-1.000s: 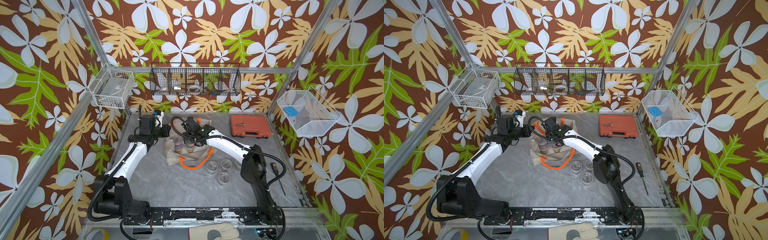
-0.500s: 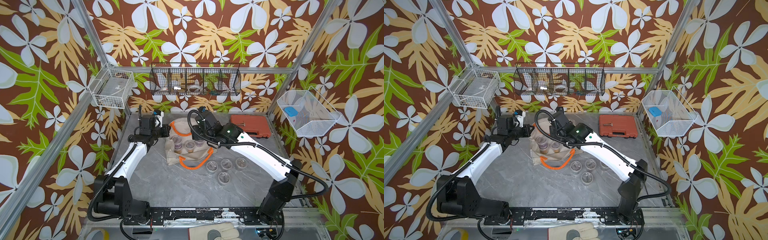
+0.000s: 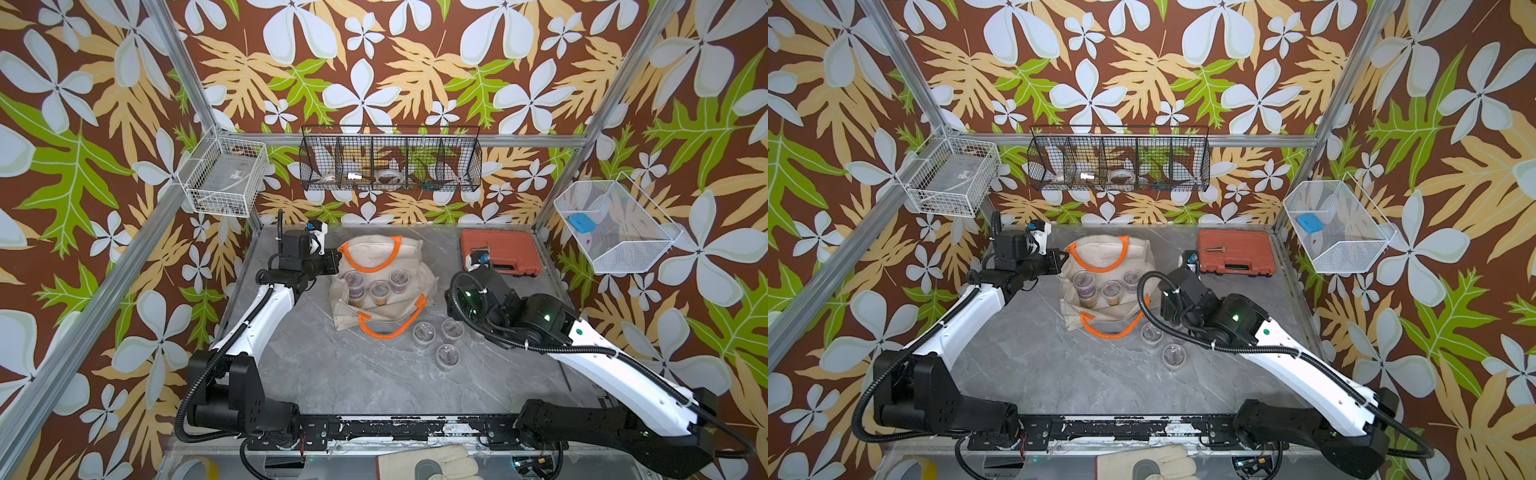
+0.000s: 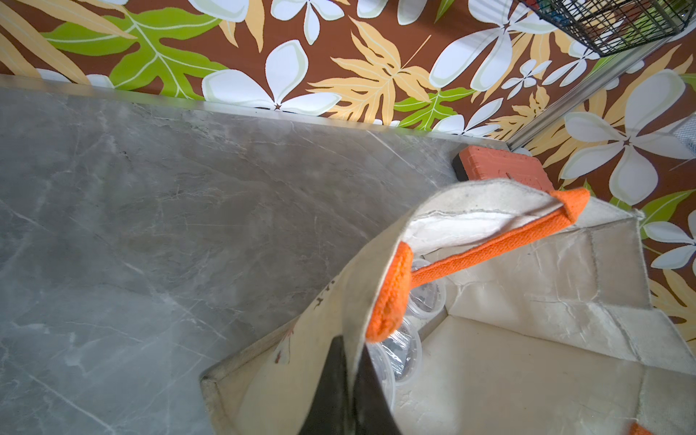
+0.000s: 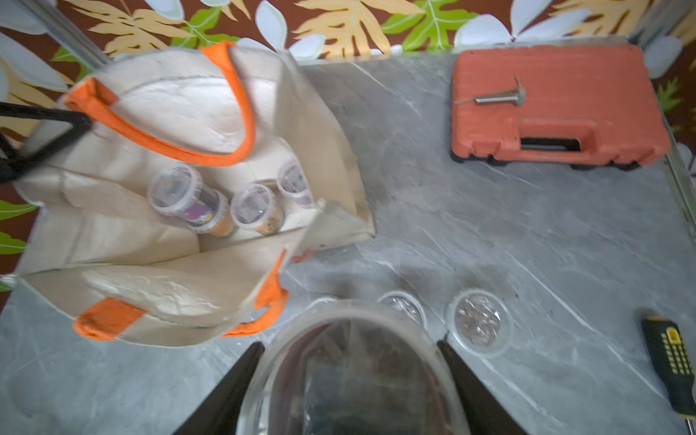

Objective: Take out the seed jars from the canvas bag
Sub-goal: Place the seed jar at the center of the board, then pick up the seed jar from the canvas bag.

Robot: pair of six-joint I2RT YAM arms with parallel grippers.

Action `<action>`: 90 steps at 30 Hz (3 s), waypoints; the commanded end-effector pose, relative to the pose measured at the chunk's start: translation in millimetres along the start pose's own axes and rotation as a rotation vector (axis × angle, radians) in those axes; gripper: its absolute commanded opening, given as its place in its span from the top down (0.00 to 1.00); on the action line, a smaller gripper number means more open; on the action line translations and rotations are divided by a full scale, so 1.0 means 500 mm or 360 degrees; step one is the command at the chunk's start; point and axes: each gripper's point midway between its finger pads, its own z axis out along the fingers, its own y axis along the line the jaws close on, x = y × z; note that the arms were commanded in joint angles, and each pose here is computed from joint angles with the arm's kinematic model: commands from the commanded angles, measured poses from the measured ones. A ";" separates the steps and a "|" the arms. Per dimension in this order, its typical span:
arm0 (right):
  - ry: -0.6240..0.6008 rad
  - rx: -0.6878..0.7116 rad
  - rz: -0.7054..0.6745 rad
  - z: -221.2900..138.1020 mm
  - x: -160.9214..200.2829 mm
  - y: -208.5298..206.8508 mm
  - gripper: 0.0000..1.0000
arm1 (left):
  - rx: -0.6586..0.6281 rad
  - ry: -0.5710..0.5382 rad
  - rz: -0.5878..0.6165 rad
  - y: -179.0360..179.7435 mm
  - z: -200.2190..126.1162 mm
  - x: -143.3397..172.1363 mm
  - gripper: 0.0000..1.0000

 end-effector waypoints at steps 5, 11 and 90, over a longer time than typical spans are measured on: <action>0.0026 0.0221 0.0212 0.035 0.130 -0.127 0.45 | -0.0003 -0.0029 0.0009 -0.002 -0.001 -0.010 1.00; -0.0010 0.0272 0.0313 0.079 0.207 -0.178 0.44 | -0.0009 -0.0029 0.0010 0.000 -0.001 -0.009 1.00; 0.0192 -0.0523 -0.0363 0.276 -0.051 0.439 0.02 | -0.0004 -0.0052 0.0050 -0.008 -0.013 -0.024 1.00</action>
